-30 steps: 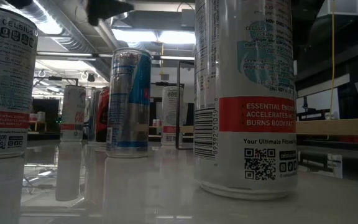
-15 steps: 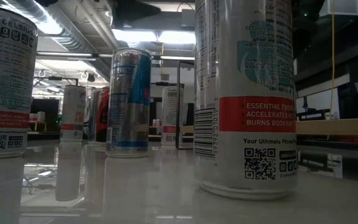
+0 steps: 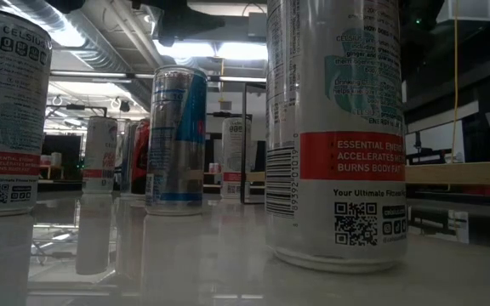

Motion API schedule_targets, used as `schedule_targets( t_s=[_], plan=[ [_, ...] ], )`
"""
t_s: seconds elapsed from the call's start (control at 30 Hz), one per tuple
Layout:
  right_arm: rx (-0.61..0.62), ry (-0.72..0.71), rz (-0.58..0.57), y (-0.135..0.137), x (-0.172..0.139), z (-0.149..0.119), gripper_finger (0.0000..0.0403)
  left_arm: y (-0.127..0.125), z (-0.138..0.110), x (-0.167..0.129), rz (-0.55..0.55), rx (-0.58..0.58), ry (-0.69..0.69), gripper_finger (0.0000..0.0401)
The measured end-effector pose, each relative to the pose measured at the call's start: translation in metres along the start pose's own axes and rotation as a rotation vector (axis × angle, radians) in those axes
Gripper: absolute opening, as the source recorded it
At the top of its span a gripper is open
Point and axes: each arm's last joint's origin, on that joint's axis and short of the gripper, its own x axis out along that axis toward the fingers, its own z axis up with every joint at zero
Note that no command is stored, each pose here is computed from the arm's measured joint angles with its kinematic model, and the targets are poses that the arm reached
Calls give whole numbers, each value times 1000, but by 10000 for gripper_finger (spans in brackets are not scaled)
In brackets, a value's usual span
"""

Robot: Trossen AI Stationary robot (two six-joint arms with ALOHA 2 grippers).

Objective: Place canned beverage on shelf
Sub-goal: Put the blue soda can on the shelf

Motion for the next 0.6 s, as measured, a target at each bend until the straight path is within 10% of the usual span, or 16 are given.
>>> schedule_targets(
  t_s=[0.6],
  plan=[
    [0, 46, 14, 7, 57, -26, 356, 0, 0, 0, 0, 0, 0, 322]
  ],
)
